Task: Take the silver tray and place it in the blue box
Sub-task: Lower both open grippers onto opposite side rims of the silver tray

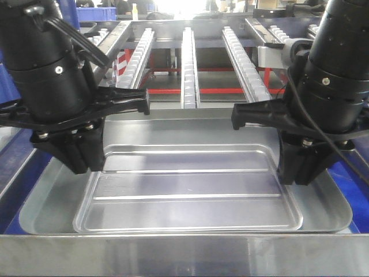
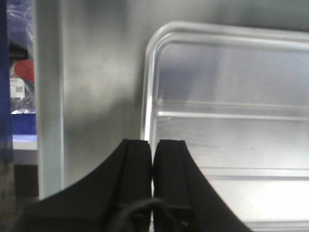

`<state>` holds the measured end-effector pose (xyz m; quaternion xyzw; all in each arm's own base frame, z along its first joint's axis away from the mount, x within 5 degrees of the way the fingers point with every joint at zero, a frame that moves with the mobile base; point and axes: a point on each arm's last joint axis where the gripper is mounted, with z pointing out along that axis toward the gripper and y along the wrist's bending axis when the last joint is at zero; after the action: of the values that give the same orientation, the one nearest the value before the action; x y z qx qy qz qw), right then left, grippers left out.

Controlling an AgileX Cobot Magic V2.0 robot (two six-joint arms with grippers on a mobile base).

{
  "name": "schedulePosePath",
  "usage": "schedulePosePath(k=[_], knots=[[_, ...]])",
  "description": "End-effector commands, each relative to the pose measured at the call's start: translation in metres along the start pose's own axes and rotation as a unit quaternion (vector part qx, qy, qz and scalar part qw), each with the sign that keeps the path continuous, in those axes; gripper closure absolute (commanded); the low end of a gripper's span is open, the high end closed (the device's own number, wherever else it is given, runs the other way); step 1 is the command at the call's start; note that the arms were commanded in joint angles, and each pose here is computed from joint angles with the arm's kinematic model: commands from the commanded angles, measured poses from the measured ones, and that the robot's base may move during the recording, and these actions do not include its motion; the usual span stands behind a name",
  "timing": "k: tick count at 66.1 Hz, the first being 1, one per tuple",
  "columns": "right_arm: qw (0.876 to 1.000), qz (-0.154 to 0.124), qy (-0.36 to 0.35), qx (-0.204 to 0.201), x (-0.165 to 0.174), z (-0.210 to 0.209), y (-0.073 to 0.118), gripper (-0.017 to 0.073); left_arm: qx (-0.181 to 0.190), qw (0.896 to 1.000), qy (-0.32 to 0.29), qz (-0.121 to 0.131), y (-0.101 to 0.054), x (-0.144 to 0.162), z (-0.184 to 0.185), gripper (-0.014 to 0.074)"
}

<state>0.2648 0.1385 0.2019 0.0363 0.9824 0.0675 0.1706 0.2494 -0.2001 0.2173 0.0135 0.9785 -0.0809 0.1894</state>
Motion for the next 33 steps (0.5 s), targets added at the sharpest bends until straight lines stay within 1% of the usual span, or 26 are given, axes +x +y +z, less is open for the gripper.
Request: schedulePosePath(k=[1, 8, 12, 16, 19, 24, 27, 29, 31, 33], knots=[[0.999, -0.003, -0.034, -0.018, -0.0096, -0.0169, 0.0043, 0.0485, 0.022, 0.999, -0.027, -0.006, -0.006, -0.0076, -0.0179, 0.0599], [0.999, -0.005, -0.031, -0.016, -0.0092, -0.0168, 0.004, 0.0474, 0.022, 0.999, -0.021, -0.011, -0.006, -0.0065, -0.0178, 0.0599], [0.999, -0.012, -0.034, -0.017, -0.0101, -0.0175, 0.0045, 0.0445, 0.014, 1.0, -0.012, -0.011, -0.0045, -0.005, -0.0177, 0.0599], [0.999, -0.024, -0.036, -0.018, -0.0114, -0.0186, 0.0053, 0.0403, 0.007, 1.0, -0.006, -0.01, -0.0033, -0.0038, -0.0177, 0.0599], [0.999, -0.03, -0.039, -0.02, -0.013, -0.0199, 0.0062, 0.0351, 0.003, 1.0, -0.001, -0.011, -0.0026, -0.0029, -0.0177, 0.0599], [0.998, -0.03, -0.044, -0.022, -0.0144, -0.0206, 0.0071, 0.0273, 0.011, 1.0, 0.01, -0.026, -0.0042, -0.001, -0.0169, 0.0599], [0.998, -0.03, -0.045, -0.023, -0.0145, -0.0207, 0.0072, 0.0223, 0.011, 0.999, 0.012, -0.027, -0.0044, -0.0007, -0.016, 0.0599], [0.998, -0.03, -0.044, -0.023, -0.0144, -0.0207, 0.0071, 0.0209, 0.007, 0.999, 0.017, -0.028, -0.0038, -0.0004, -0.0133, 0.0596], [0.998, -0.029, -0.042, -0.022, -0.0142, -0.0206, 0.0069, 0.0196, 0.005, 0.999, 0.019, -0.026, -0.004, -0.0002, -0.0115, 0.058], [0.999, -0.029, -0.041, -0.021, -0.0139, -0.0206, 0.0068, 0.0194, 0.002, 0.999, 0.023, -0.025, -0.0041, 0.0003, -0.008, 0.0538]])
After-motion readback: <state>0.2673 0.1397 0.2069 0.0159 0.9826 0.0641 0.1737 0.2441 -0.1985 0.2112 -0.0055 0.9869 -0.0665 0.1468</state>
